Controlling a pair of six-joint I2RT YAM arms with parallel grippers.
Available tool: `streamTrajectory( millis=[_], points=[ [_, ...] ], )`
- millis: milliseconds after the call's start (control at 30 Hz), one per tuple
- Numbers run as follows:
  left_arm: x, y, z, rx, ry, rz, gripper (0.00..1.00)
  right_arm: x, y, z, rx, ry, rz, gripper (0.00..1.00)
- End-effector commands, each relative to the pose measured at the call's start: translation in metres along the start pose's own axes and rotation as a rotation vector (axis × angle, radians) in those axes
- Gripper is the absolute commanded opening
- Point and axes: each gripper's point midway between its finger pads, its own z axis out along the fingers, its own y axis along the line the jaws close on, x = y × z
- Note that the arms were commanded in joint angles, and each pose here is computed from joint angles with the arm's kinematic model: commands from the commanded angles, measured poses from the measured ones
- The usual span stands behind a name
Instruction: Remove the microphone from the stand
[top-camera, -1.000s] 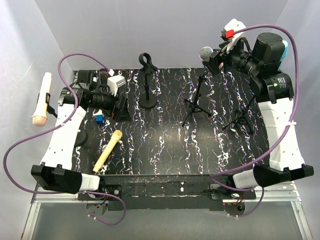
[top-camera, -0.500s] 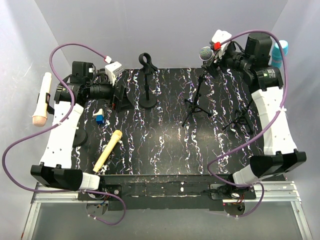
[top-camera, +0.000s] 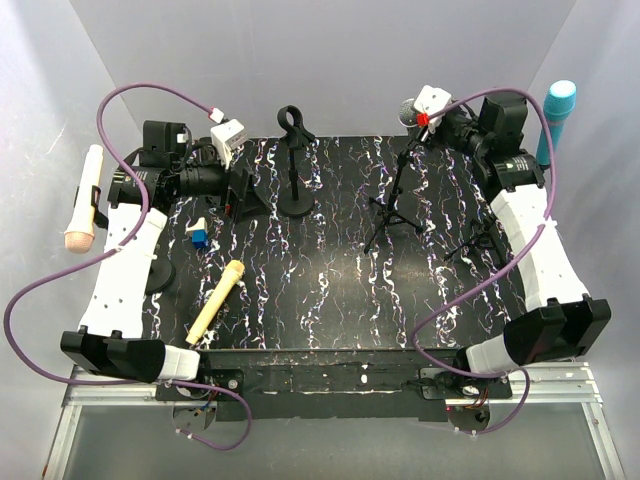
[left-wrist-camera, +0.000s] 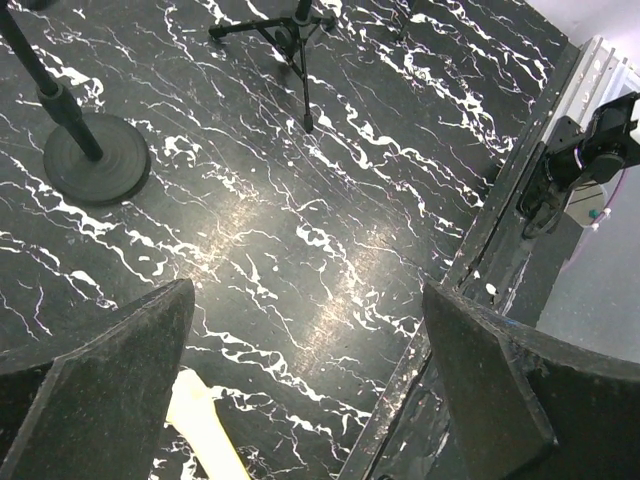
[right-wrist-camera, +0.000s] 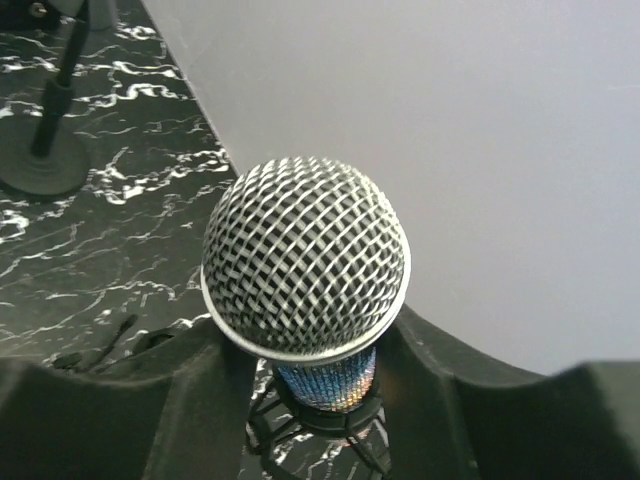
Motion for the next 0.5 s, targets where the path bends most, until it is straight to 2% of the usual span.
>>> streamTrajectory(
  millis=[0, 167, 267, 300, 367, 467],
  points=[
    [-0.021, -0.014, -0.009, 0.019, -0.076, 0.062, 0.98, -0.037, -0.018, -0.009, 0.114, -0.087, -0.066, 0.5],
    [-0.027, -0.012, -0.004, 0.043, -0.094, 0.062, 0.98, -0.057, -0.01, -0.004, 0.173, -0.09, -0.084, 0.35],
    [-0.034, -0.012, -0.003, 0.051, -0.114, 0.077, 0.98, -0.071, -0.011, 0.0, 0.254, -0.075, -0.08, 0.18],
    [-0.035, -0.012, -0.002, 0.053, -0.116, 0.077, 0.98, -0.075, -0.012, 0.001, 0.285, -0.069, -0.07, 0.15],
    [-0.037, -0.013, 0.0, 0.063, -0.121, 0.077, 0.98, -0.085, -0.017, 0.002, 0.366, -0.06, -0.039, 0.14],
    [-0.038, -0.015, 0.002, 0.071, -0.128, 0.075, 0.98, -0.096, -0.02, 0.0, 0.397, -0.04, 0.044, 0.14]
  ],
)
